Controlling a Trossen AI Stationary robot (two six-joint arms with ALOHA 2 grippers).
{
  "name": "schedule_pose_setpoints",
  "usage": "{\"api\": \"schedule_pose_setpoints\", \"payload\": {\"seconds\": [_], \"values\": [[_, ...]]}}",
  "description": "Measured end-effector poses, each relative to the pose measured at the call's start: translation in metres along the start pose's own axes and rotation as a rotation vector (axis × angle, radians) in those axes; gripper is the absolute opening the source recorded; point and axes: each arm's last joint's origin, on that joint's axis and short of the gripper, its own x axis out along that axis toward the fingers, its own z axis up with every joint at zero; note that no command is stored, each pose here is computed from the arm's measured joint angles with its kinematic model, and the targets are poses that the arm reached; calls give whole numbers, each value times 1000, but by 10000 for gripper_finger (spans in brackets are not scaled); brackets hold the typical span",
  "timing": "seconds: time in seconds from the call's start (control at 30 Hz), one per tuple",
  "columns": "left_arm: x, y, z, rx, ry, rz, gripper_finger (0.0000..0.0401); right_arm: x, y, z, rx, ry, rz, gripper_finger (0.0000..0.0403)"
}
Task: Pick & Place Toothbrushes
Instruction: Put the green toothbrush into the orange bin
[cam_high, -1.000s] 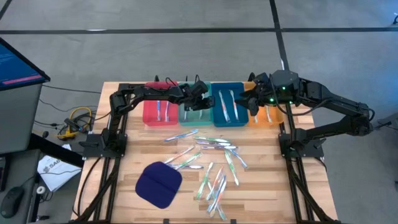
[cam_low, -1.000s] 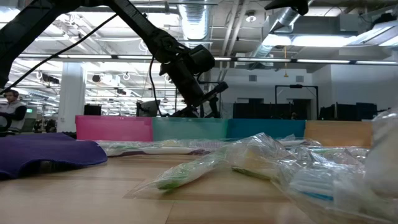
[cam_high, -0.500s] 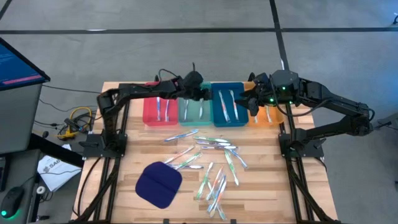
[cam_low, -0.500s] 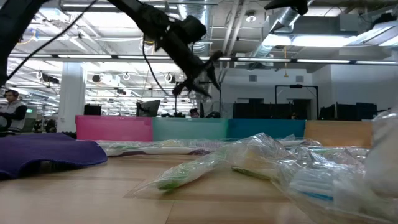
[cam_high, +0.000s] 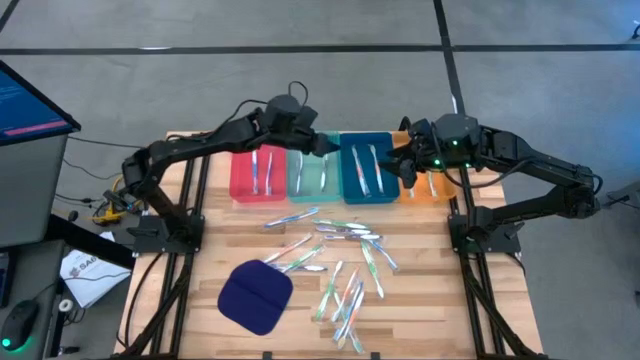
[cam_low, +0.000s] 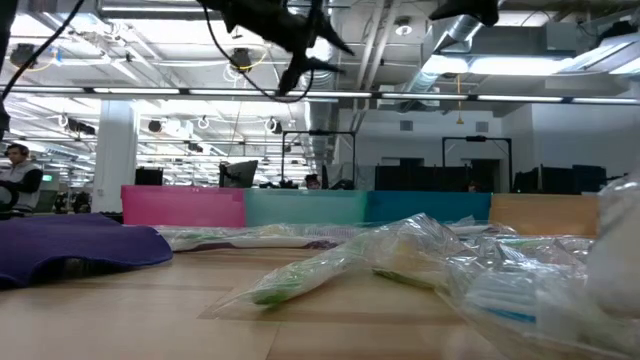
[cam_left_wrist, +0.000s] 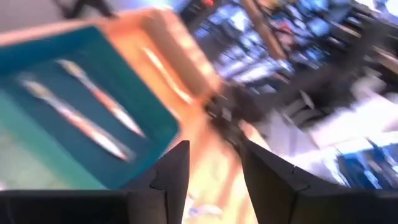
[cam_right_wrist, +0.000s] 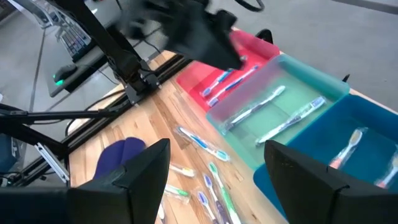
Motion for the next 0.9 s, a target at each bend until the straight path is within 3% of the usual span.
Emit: {"api": "schedule_pose_setpoints", "payload": {"seconds": [0.3,0.5,0.57,0.73,0.9], "values": [[-8,-31,-16,29,101,-168,122,0,0,-2,-28,16,-6,256],[-4,-49,-34,224,159,-250,116,0,-2,-4,-58,39,-18,256],[-3,-54,-39,296,163,-268,114,0,-2,-4,-105,43,-20,256],[-1,-62,-47,318,162,-266,105,0,-2,-5,-224,50,-19,256],[0,-69,-52,377,138,-267,97,0,-1,-2,-223,19,-8,256]]}}
